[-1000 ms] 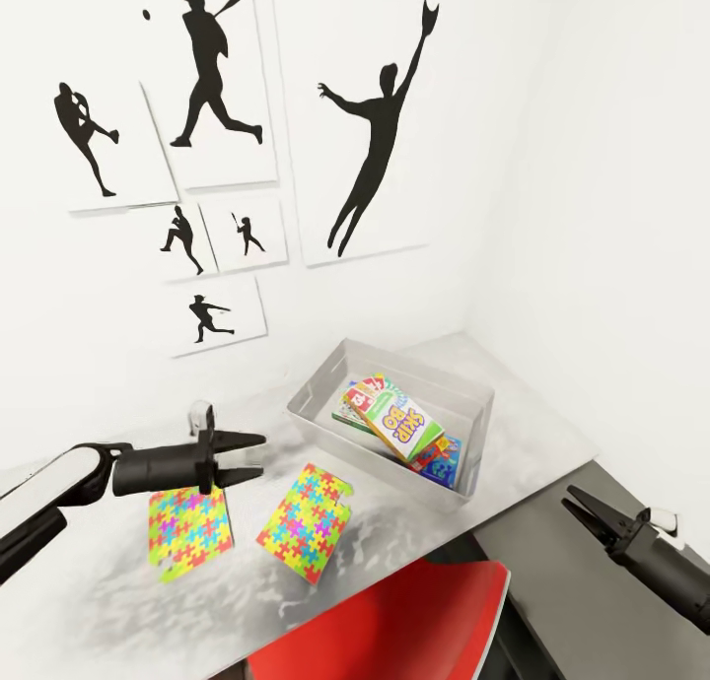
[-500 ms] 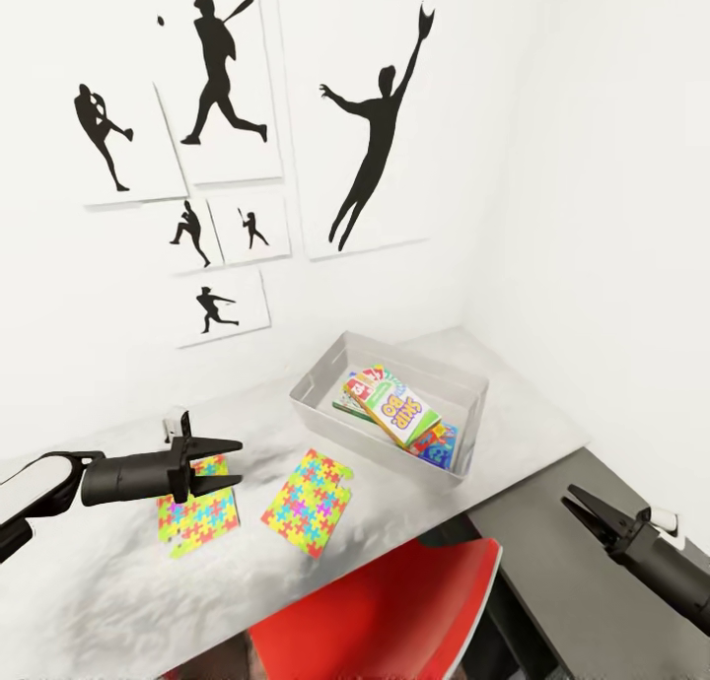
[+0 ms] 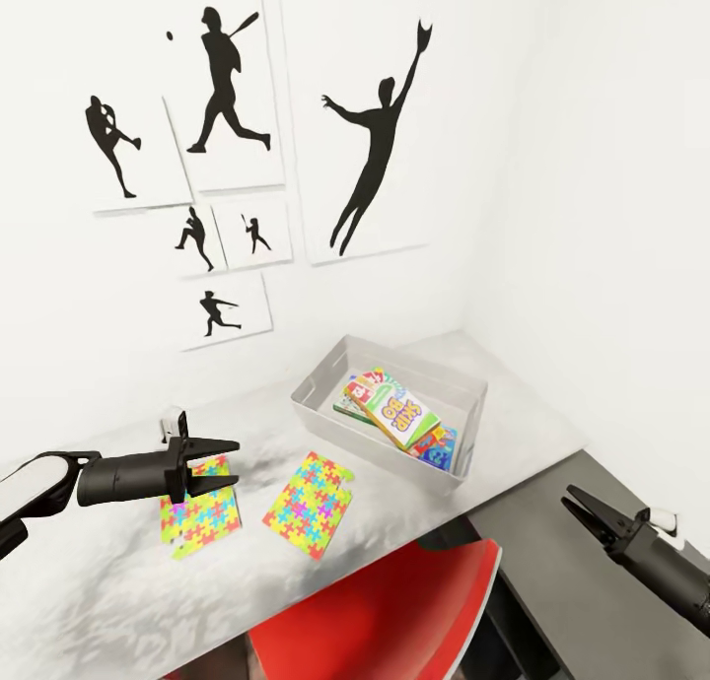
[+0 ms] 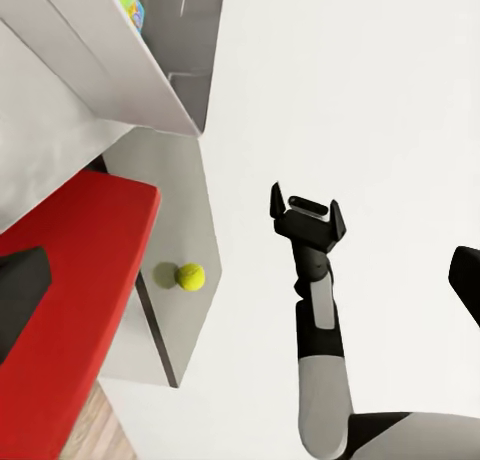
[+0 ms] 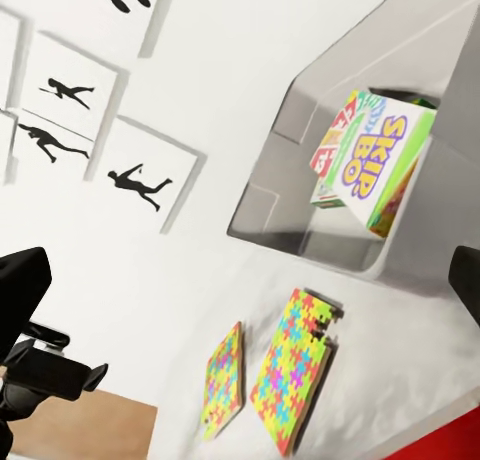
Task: Put all the toys in the child's room - the three board games (two on the bed and one on the table), the two jigsaw puzzles on the table, and the tennis ball on the table - inside the toy box on the table in the child's room.
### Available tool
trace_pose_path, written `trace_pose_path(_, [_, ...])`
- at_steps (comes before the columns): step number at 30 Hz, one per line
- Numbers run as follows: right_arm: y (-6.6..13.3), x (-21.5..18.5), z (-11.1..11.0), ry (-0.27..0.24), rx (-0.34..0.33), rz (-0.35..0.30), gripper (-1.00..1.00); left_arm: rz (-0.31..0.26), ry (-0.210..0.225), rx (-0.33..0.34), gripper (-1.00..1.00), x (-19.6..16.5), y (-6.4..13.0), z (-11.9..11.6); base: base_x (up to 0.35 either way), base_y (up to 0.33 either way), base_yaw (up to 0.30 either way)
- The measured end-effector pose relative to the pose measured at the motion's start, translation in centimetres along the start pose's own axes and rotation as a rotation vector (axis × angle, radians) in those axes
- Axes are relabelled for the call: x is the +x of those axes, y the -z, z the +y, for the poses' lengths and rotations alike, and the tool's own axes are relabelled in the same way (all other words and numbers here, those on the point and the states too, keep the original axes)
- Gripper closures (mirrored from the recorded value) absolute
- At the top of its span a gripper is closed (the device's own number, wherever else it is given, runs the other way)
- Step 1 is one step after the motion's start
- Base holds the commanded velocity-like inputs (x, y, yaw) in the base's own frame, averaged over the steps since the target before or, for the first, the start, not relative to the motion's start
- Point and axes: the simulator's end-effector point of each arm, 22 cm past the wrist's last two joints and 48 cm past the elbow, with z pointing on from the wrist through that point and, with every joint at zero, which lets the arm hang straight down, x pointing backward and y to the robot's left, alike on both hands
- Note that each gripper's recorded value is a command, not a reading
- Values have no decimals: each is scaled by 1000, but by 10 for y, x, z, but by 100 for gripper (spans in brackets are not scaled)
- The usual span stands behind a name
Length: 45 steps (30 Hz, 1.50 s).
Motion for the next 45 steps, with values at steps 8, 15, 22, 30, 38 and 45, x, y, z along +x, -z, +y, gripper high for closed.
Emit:
trace_pose_path(8, [0,-1,2,5,-7,-5,-100,1,-2,0,-100,0,1,-1,-58,45,0])
trace_pose_path(15, [-2,2,1,4,-2,-1,-100,1,-2,-2,-100,0,1,-1,-3,2,0])
trace_pose_path(22, [-1,0,3,8,-8,-6,-100,2,-3,1,-100,1,0,-2,0,0,0])
trace_pose_path(30, [0,-3,8,16,-17,-12,-100,-1,-14,5,-100,2,1,-7,0,0,0])
trace_pose_path(38, [1,-7,13,48,-27,-30,-100,-3,-25,9,-100,2,2,-14,0,0,0])
trace_pose_path(45, [2,-10,18,60,-36,-38,-100,-6,-36,12,-100,3,4,-19,0,-7,0])
